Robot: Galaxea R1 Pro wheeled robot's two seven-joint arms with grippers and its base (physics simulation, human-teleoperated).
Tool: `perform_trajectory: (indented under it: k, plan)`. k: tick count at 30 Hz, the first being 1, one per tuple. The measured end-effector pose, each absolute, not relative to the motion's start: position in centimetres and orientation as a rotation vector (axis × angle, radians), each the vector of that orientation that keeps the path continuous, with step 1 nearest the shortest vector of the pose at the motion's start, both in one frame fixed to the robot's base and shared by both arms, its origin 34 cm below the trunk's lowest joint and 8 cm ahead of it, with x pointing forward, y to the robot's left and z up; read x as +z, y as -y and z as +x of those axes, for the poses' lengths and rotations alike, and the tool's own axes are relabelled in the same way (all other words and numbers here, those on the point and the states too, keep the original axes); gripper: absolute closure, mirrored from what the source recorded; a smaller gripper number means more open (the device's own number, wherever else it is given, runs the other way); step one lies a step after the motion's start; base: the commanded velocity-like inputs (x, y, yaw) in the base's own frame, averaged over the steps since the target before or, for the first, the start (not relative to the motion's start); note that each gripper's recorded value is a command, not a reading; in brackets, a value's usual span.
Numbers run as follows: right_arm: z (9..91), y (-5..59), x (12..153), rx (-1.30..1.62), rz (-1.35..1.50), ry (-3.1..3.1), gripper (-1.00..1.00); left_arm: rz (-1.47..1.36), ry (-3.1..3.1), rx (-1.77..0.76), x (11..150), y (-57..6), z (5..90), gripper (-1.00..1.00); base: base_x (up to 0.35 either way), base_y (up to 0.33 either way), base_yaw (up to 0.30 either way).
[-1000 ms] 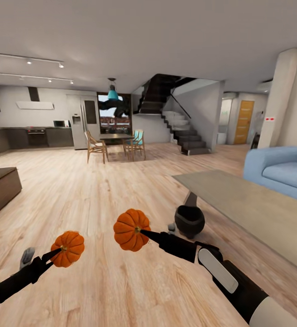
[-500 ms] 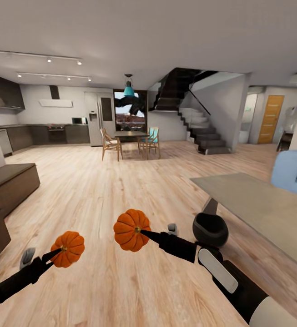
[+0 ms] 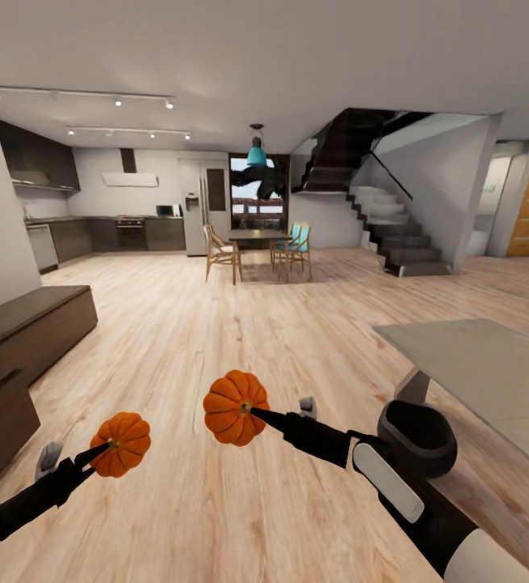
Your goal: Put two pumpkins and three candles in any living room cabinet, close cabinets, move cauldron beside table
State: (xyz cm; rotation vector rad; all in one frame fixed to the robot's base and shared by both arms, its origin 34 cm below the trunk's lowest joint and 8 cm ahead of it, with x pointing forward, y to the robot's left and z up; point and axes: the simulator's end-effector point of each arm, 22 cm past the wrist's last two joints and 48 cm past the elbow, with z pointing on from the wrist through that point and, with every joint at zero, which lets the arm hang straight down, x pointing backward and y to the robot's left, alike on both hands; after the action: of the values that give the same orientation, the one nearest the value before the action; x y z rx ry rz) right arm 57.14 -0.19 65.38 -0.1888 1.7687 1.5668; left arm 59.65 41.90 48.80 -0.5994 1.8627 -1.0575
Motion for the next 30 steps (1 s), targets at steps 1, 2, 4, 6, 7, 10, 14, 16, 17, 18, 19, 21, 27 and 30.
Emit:
perform_trajectory:
  k: [1,2,4,6,7,10,14,16,17,18,19,21,27,30]
  plan:
    - [57.2,0.2,65.5,1.565,-0.188,-1.763,1.00,-0.600,-1.863,-1.058,48.8,-41.9,59.6,1.00,0.338,0.000,0.045]
    - [57.2,0.3,65.6,1.566,-0.189,-1.755,1.00,-0.600,-1.864,-1.058,48.8,-41.9,59.6,1.00,0.338,0.000,0.023]
    - [57.3,0.3,65.8,1.566,-0.190,-1.740,1.00,-0.601,-1.864,-1.058,48.8,-41.9,59.6,1.00,0.338,0.000,0.012]
    - [57.3,0.3,66.0,1.562,-0.192,-1.729,1.00,-0.600,-1.864,-1.058,48.7,-41.9,59.6,1.00,0.338,0.000,0.004]
    - [57.5,0.4,66.2,1.558,-0.190,-1.720,1.00,-0.601,-1.864,-1.058,48.7,-41.9,59.6,1.00,0.337,0.000,0.001]
    - [57.8,0.5,66.2,1.541,-0.184,-1.704,1.00,-0.601,-1.864,-1.058,48.7,-41.9,59.6,1.00,0.337,0.000,0.001]
    - [58.0,0.7,66.6,1.533,-0.179,-1.683,1.00,-0.601,-1.864,-1.058,48.7,-41.9,59.6,1.00,0.338,0.000,0.000]
    - [58.1,0.7,66.7,1.528,-0.177,-1.676,1.00,-0.600,-1.864,-1.058,48.7,-41.9,59.6,1.00,0.338,0.000,0.000]
    - [58.1,0.8,66.7,1.527,-0.176,-1.674,1.00,-0.601,-1.864,-1.058,48.7,-41.9,59.6,1.00,0.338,0.000,0.000]
    - [58.2,0.8,66.7,1.527,-0.176,-1.672,1.00,-0.601,-1.864,-1.058,48.7,-41.9,59.6,1.00,0.338,0.000,0.000]
    - [58.2,0.8,66.8,1.526,-0.175,-1.671,1.00,-0.600,-1.864,-1.058,48.8,-41.9,59.6,1.00,0.338,0.000,0.000]
    - [58.2,0.8,66.8,1.525,-0.176,-1.669,1.00,-0.601,-1.864,-1.057,48.8,-41.9,59.7,1.00,0.338,0.000,0.000]
    - [58.2,0.8,66.9,1.524,-0.177,-1.668,1.00,-0.600,-1.864,-1.056,48.8,-41.9,59.6,1.00,0.337,0.000,0.052]
    - [58.1,0.7,66.8,1.525,-0.179,-1.670,1.00,-0.600,-1.864,-1.056,48.8,-41.9,59.6,1.00,0.337,0.000,0.241]
